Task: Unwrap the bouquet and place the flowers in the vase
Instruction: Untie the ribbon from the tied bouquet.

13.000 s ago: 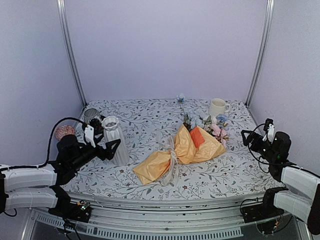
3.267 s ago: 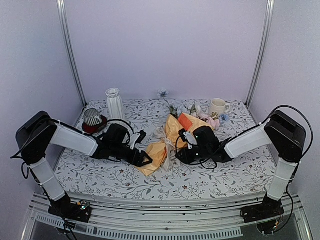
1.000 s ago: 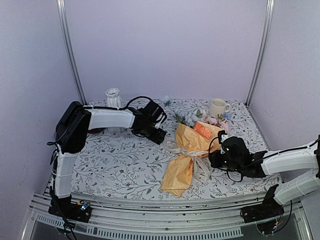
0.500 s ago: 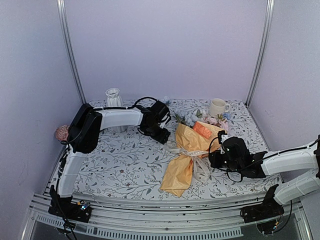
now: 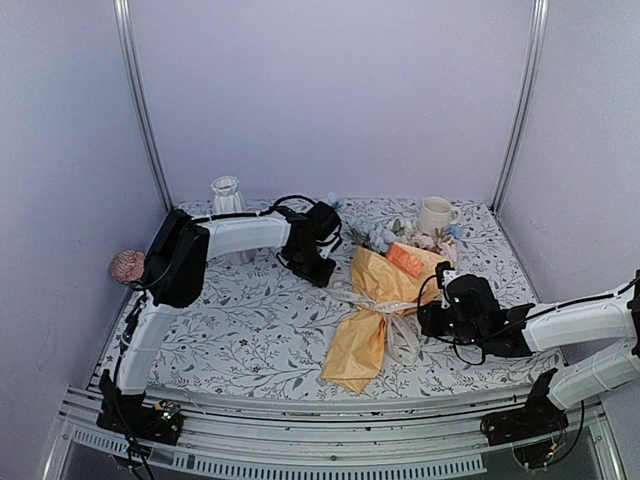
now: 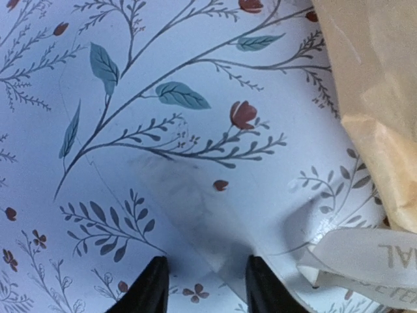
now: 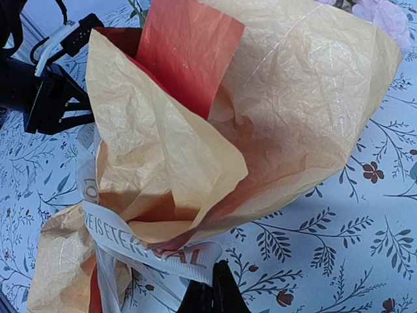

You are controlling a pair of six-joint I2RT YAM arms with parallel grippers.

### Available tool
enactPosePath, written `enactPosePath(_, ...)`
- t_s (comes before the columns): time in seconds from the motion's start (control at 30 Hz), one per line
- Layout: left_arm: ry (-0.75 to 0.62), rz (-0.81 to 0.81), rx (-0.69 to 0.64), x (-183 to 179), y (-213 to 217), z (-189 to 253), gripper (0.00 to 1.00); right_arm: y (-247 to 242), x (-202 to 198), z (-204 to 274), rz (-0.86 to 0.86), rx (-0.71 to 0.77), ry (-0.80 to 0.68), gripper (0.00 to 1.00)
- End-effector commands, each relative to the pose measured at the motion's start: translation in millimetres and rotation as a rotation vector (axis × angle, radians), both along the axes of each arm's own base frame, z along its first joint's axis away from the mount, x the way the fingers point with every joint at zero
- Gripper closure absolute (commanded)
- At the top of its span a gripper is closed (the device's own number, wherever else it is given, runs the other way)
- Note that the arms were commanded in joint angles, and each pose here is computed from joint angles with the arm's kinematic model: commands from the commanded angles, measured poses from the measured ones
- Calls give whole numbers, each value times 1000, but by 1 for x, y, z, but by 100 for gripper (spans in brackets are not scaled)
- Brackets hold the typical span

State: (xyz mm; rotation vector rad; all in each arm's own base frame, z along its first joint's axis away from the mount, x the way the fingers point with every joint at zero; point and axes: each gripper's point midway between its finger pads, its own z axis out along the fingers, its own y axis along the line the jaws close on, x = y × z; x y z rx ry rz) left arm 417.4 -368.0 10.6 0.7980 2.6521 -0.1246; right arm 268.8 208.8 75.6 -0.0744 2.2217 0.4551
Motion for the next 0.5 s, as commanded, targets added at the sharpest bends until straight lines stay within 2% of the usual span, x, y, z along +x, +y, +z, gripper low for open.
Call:
enactPosePath(0.0,101,32,110,-17,27,-29,63,-4,-2,-2,-7,14,0,97)
enactPosePath(0.07,125,23,90,-23,24,-30,71,-3,-3,-2,-6,14,0,97)
enactPosePath(0.2,134,17,59,-27,19,-27,97,-2,-1,-1,-6,15,-3,97)
enactPosePath(0.23,125,17,51,-27,18,-23,100,-2,-1,-1,-5,17,-4,97)
enactPosePath(0.47,28,7,-49,-32,8,20,100,-1,-1,-1,0,14,-3,97)
